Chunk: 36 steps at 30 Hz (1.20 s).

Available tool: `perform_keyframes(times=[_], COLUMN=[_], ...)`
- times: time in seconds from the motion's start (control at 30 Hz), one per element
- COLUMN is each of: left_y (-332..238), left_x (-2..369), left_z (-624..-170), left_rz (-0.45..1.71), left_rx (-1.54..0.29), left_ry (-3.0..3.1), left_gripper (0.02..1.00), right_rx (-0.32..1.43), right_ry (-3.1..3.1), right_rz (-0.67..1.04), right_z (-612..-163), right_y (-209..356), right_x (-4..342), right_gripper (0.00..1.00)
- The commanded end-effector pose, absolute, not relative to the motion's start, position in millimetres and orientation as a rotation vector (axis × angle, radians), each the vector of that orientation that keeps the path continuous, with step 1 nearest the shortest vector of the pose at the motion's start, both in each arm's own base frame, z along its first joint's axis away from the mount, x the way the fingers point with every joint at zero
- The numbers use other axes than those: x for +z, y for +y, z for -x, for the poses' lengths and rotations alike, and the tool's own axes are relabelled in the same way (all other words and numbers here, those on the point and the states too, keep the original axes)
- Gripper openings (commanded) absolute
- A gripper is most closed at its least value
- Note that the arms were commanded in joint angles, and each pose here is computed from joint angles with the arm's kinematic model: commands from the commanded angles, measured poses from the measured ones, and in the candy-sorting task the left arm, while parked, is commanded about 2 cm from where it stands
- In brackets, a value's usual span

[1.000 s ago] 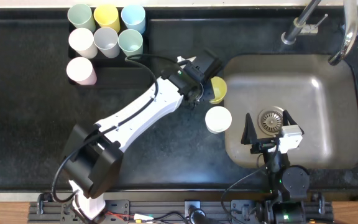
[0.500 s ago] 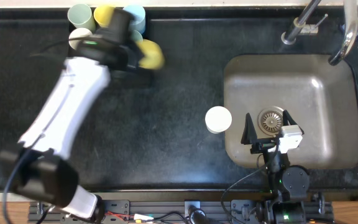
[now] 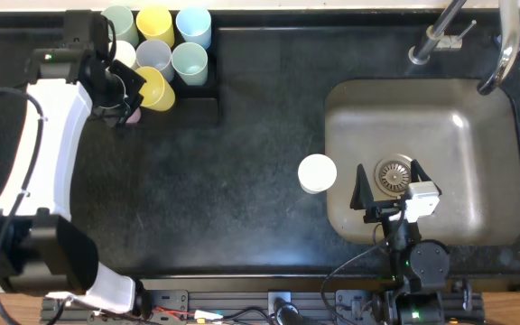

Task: Store Cups

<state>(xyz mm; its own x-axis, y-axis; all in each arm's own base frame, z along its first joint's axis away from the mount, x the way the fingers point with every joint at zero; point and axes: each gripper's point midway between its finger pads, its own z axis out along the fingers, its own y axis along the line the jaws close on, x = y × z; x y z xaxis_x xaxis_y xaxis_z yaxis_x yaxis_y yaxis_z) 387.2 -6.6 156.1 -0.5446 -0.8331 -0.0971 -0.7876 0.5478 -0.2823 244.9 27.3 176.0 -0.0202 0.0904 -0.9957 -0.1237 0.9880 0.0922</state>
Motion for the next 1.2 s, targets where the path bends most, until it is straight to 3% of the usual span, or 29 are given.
perform_keyframes(times=[0.03,0.23,0.77,0.83,0.9,0.97,1.0,1.2], left_y=[-2,10,4,1,-2,-5,-6,-8], left_x=[135,126,90,88,87,87,87,102], left_z=[-389,-395,-407,-407,-407,-407,-407,-404], left_rz=[1.401,1.401,1.401,1.394,1.381,1.371,1.368,1.350], left_rx=[-0.231,-0.139,-0.103,-0.100,-0.097,-0.097,-0.098,-0.115], left_ry=[2.596,2.570,2.621,2.631,2.637,2.642,2.644,2.629], left_gripper=[0.036,0.053,0.060,0.180,0.575,0.814,0.998,0.998], right_rx=[0.169,0.169,0.169,0.169,0.169,0.169,0.169,0.169], right_ry=[1.583,1.583,1.583,1.583,1.583,1.583,1.583,1.583], right_rz=[0.023,0.023,0.023,0.023,0.023,0.023,0.023,0.023], right_z=[-245,-245,-245,-245,-245,-245,-245,-245], right_y=[26,26,26,26,26,26,26,26], right_x=[172,172,172,172,172,172,172,172], right_gripper=[0.996,0.998,0.998,0.998,0.998,0.998,0.996,0.998])
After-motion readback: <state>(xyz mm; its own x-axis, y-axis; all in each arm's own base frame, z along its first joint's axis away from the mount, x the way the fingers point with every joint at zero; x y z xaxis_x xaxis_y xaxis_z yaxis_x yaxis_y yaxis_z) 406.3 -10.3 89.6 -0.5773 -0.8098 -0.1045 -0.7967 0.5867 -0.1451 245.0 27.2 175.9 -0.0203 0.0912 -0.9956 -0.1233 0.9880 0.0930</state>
